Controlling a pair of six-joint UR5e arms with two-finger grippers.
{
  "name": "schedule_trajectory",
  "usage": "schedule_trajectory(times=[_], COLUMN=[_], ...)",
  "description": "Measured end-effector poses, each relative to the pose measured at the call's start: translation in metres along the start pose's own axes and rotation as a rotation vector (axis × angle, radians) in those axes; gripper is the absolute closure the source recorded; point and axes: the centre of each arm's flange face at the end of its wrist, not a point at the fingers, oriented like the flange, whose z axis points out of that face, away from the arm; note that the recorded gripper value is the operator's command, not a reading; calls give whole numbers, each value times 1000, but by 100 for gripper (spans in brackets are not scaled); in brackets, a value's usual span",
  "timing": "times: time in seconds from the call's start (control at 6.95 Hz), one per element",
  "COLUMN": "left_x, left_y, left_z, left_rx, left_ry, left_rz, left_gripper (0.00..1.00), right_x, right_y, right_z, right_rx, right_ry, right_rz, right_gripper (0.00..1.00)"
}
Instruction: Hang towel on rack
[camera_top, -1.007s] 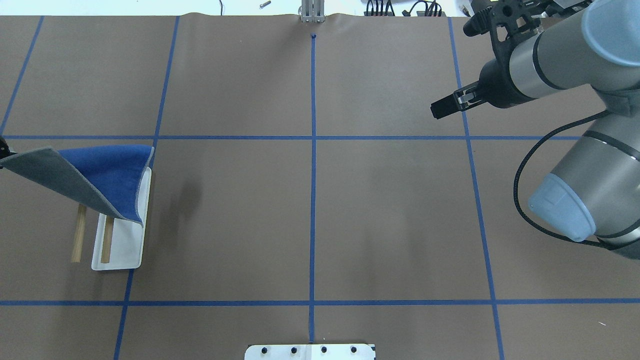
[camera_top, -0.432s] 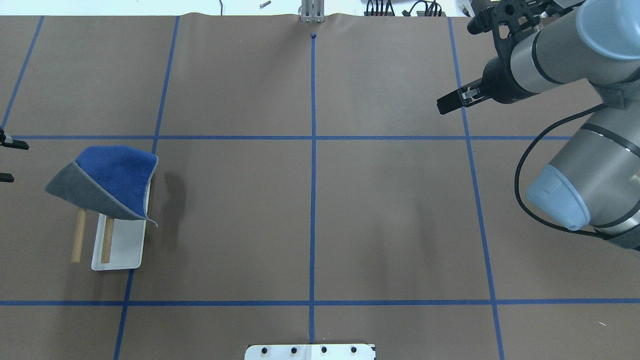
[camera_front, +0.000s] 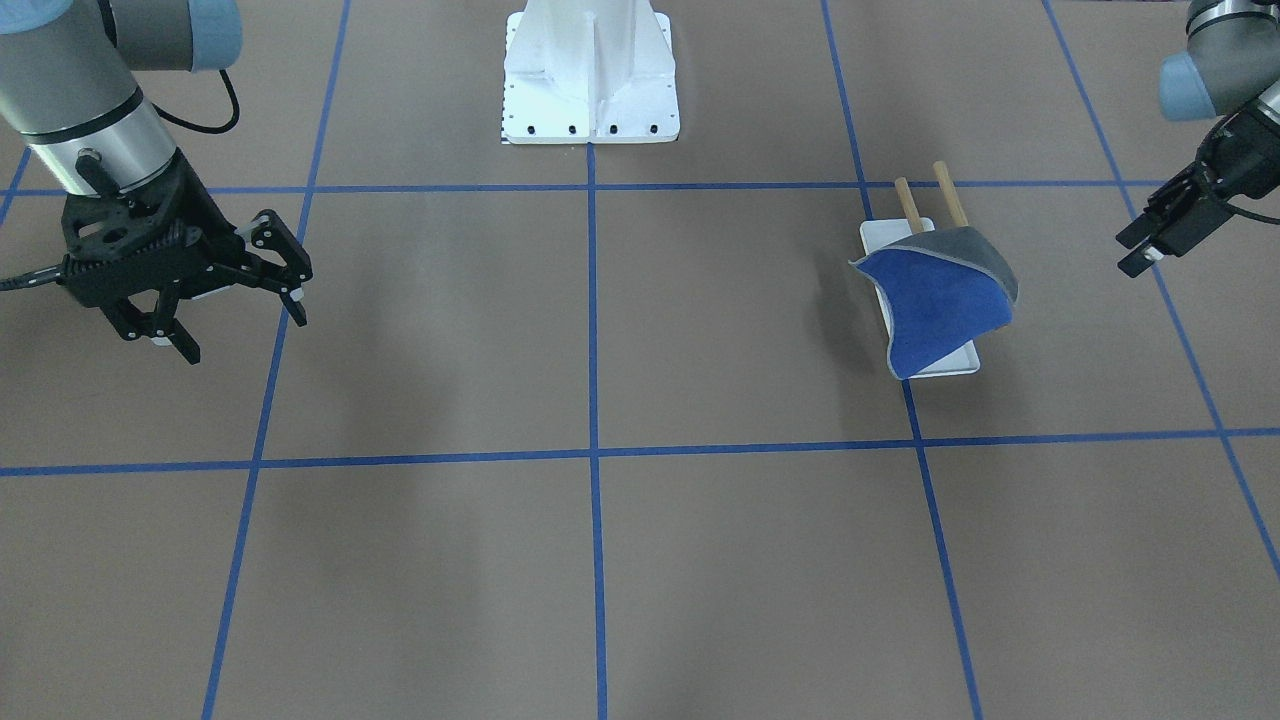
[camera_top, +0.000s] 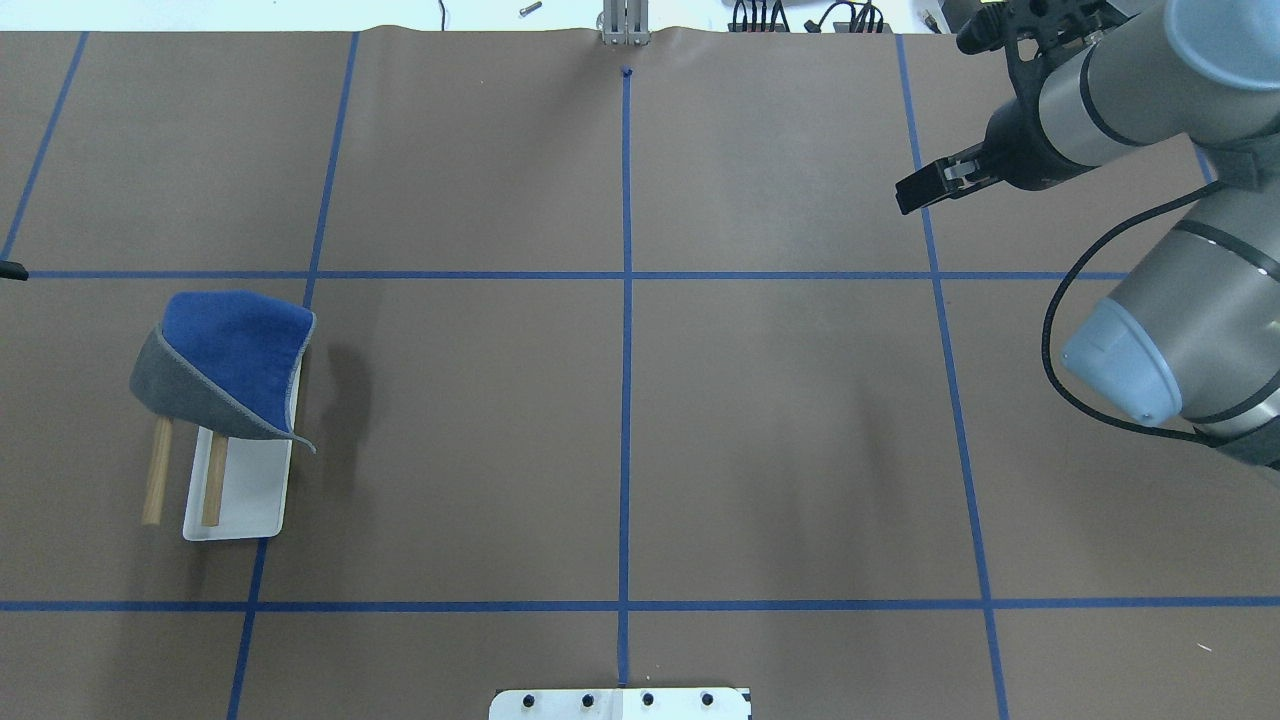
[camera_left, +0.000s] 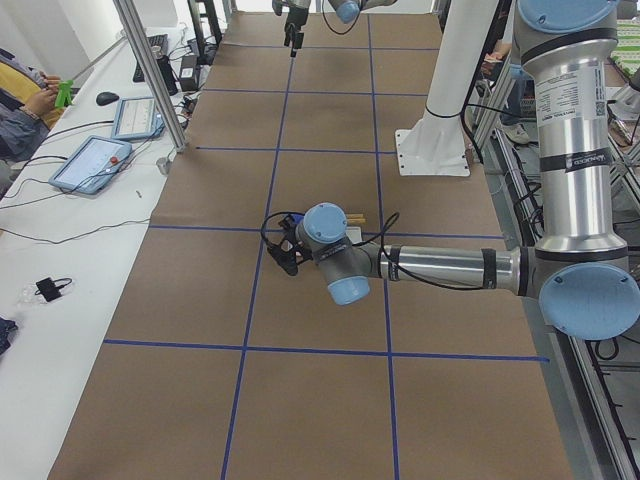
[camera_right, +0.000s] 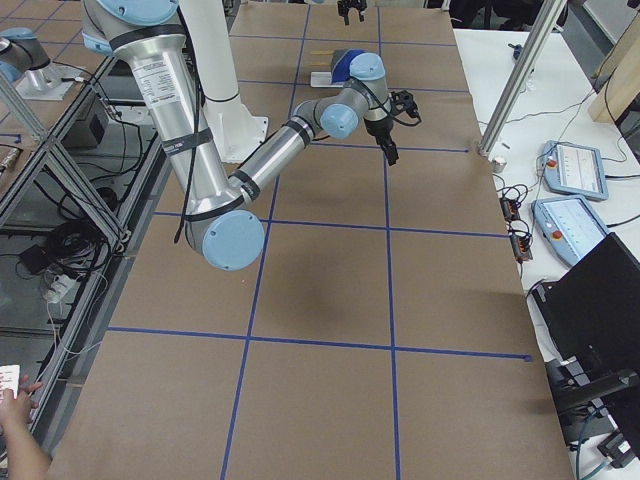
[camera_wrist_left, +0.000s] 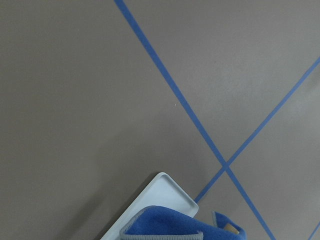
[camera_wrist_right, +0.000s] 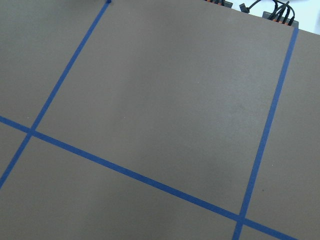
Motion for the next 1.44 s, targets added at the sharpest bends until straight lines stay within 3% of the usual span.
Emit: schedule_trajectory(times=[0.14,0.29,0.43,0.58,0.72,0.86,1.01,1.29,1.44], left_x=[0,-3,-9,-15,-22,-28,-34,-38,-33], left_y=[-12,-32,-56,-78,-95,-108,-114,-109,-100], left_z=[-13,-29,-41,-46,-47,-45,-41,-35,-37], left_rx=[37,106,207,301,338,303,217,22,-42], left_ry=[17,17,-36,-139,-273,-401,-485,-539,-542], left_rz=[116,308,523,715,880,981,1002,946,912], left_gripper=[2,2,2,2,2,2,2,2,2], right_x=[35,86,148,208,269,321,355,380,382], right_y=[-2,0,9,26,49,77,103,128,131], right_z=[-1,-3,-4,-6,-2,8,21,33,34], right_rx=[-25,-54,-91,-127,-172,-223,-281,-369,-392], right_ry=[8,24,36,40,41,43,60,93,96], right_rz=[37,85,101,89,77,70,87,99,97], right_gripper=[0,0,0,0,0,0,0,0,0])
